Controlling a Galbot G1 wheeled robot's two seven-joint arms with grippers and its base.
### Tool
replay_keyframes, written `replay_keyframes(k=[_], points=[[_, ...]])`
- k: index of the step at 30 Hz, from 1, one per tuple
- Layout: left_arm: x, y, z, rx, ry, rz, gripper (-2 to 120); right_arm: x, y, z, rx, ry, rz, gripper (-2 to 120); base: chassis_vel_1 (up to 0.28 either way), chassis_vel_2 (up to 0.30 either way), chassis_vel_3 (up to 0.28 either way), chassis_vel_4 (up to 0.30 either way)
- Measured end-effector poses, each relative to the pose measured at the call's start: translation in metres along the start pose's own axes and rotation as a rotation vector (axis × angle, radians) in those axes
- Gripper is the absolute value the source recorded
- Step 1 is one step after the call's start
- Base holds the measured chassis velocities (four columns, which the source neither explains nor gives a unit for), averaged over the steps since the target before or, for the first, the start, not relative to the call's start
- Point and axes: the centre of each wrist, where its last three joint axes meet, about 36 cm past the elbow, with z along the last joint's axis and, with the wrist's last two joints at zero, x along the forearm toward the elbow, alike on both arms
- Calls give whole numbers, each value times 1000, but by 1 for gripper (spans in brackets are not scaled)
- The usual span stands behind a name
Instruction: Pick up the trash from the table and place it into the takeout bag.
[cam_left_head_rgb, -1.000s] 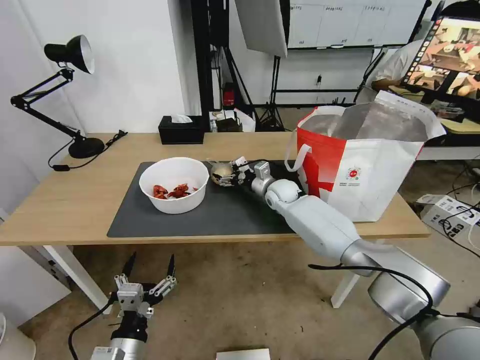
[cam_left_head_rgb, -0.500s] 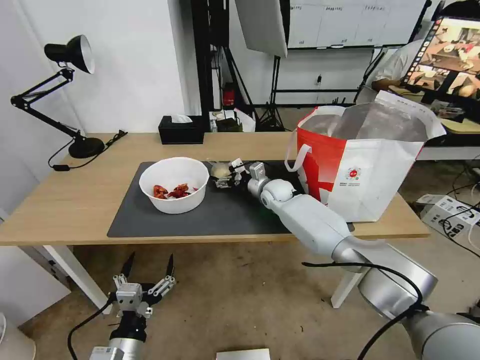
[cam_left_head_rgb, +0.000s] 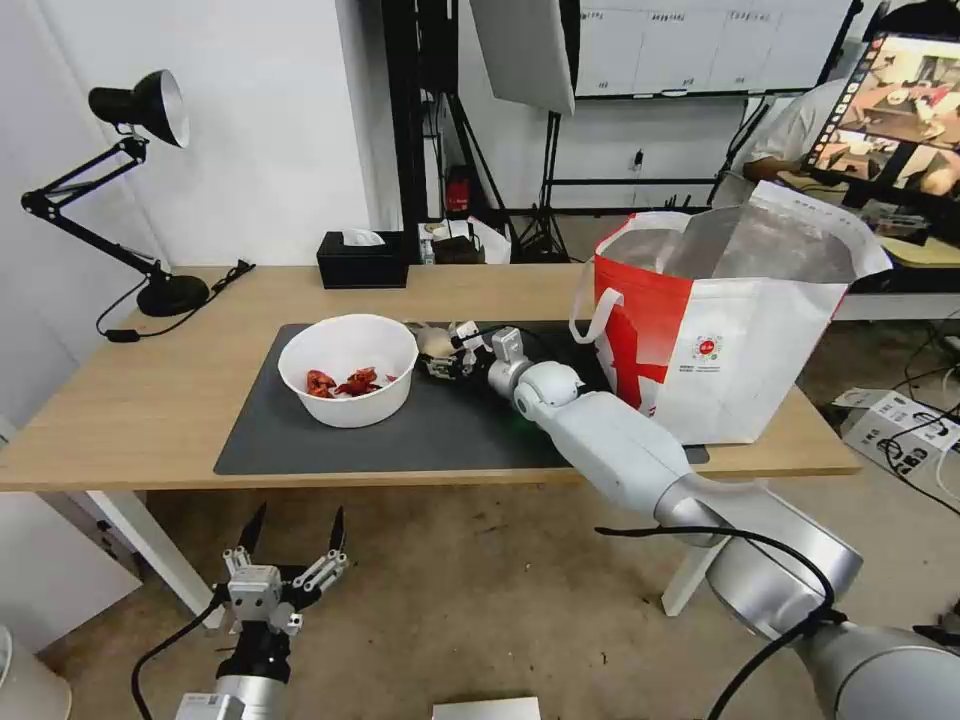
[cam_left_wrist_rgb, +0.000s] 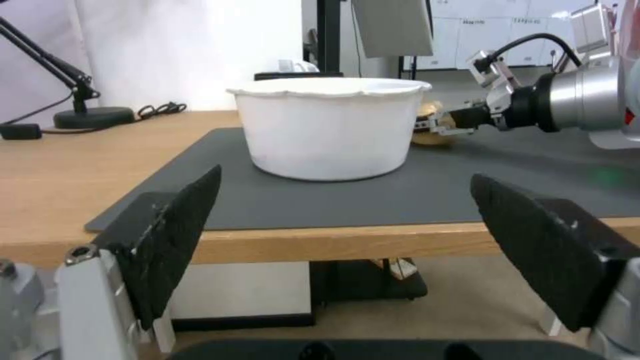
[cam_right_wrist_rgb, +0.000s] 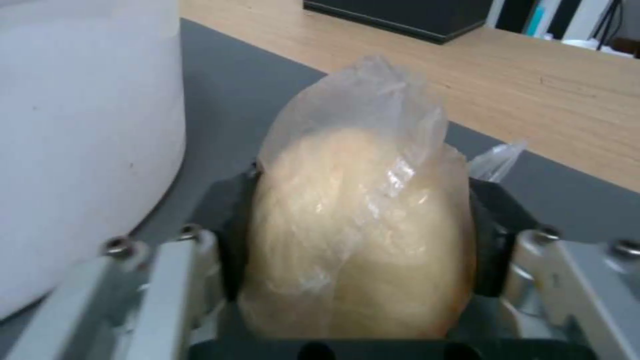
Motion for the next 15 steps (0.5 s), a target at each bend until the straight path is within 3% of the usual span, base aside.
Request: replay_keyframes(k=[9, 15], points=[[0, 0, 0, 0, 0, 1, 100, 11, -5, 5, -11, 6, 27, 26, 0, 0, 0, 0], [1, -1, -1, 1, -1, 2, 100, 23, -7, 5, -16, -15, 42, 12, 0, 0, 0, 0]])
